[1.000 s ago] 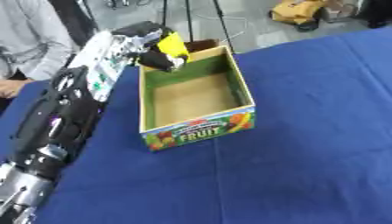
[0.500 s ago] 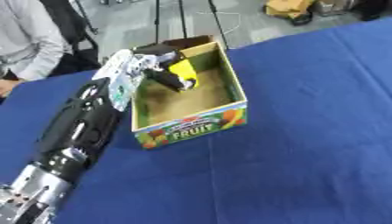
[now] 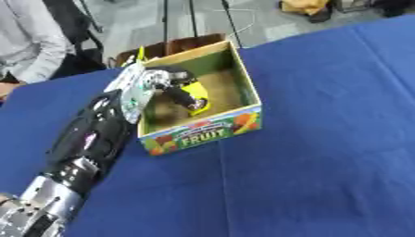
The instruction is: Pick up objects on the table and place them in the box.
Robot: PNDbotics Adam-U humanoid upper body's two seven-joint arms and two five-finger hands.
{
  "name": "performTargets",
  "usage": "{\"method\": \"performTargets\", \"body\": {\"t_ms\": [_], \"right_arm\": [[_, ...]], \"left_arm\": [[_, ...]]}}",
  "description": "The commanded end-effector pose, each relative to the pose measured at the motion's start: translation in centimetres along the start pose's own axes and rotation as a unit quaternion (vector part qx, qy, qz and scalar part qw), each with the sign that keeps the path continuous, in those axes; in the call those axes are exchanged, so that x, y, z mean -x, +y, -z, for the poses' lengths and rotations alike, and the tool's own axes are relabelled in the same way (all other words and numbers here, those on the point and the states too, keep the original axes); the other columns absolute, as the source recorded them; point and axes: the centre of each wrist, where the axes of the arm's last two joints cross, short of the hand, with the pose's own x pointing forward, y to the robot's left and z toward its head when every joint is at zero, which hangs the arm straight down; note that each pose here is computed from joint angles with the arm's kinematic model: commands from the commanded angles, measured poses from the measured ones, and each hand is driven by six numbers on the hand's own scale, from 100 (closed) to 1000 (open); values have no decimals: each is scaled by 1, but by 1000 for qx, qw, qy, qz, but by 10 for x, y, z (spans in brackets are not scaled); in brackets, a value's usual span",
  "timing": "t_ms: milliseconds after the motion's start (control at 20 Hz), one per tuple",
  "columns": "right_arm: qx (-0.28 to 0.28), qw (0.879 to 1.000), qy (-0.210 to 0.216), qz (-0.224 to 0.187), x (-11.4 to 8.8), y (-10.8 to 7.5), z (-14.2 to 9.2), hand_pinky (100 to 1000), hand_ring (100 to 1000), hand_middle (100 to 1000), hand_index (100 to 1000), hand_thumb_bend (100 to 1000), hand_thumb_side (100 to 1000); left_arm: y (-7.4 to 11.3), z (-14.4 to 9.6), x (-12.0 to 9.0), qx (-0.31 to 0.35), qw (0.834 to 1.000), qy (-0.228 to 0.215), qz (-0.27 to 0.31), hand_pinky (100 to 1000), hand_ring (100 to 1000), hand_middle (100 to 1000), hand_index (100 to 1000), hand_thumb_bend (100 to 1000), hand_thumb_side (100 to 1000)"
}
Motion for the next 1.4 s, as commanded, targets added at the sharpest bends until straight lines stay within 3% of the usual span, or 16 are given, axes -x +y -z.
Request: {"method": "performTargets", "body": {"t_ms": [50, 100, 250, 450, 700, 1000, 1050, 1100, 1200, 1400], "right_arm": [[-3, 1000, -13, -8, -4, -6, 5, 814, 906, 865, 879, 100, 1000], [-4, 1000, -13, -8, -4, -6, 5, 814, 906, 865, 879, 100, 1000], [-5, 1000, -12, -9, -3, -6, 4, 814, 906, 865, 879, 100, 1000], [-5, 1000, -11, -10, -3, -6, 3, 814, 906, 865, 879, 100, 1000], [-4, 1000, -9, -10, -3, -6, 2, 813, 905, 865, 879, 100, 1000], [-1, 1000, -4, -11, -2, -6, -1, 813, 905, 865, 879, 100, 1000], [0, 1000, -2, -11, -2, -6, -2, 813, 905, 865, 879, 100, 1000], [1, 1000, 1, -12, -2, -6, -3, 813, 905, 865, 879, 100, 1000], [3, 1000, 5, -12, -1, -6, -5, 812, 904, 865, 879, 100, 1000], [8, 1000, 15, -13, 0, -6, -11, 813, 904, 865, 878, 100, 1000]], "left_arm": [[18, -10, -2, -8, 1000, -13, 27, 571, 745, 779, 848, 370, 467], [19, -11, -2, -3, 999, -17, 34, 626, 785, 809, 894, 487, 463], [22, -14, -2, 3, 999, -22, 48, 777, 871, 860, 945, 666, 470], [28, -21, -1, -12, 997, -1, 82, 886, 927, 886, 959, 813, 518], [36, -30, 1, -58, 993, 12, 106, 895, 936, 893, 976, 960, 581], [49, -47, 3, -145, 983, 3, 111, 873, 925, 888, 977, 1000, 685], [54, -54, 3, -174, 979, -1, 109, 844, 905, 871, 967, 1000, 826], [61, -65, 2, -230, 968, -10, 99, 795, 878, 844, 945, 1000, 915], [71, -86, 3, -347, 936, -27, 61, 750, 856, 820, 937, 979, 999], [75, -120, 9, -533, 843, -62, -21, 675, 808, 776, 921, 875, 1000]]}}
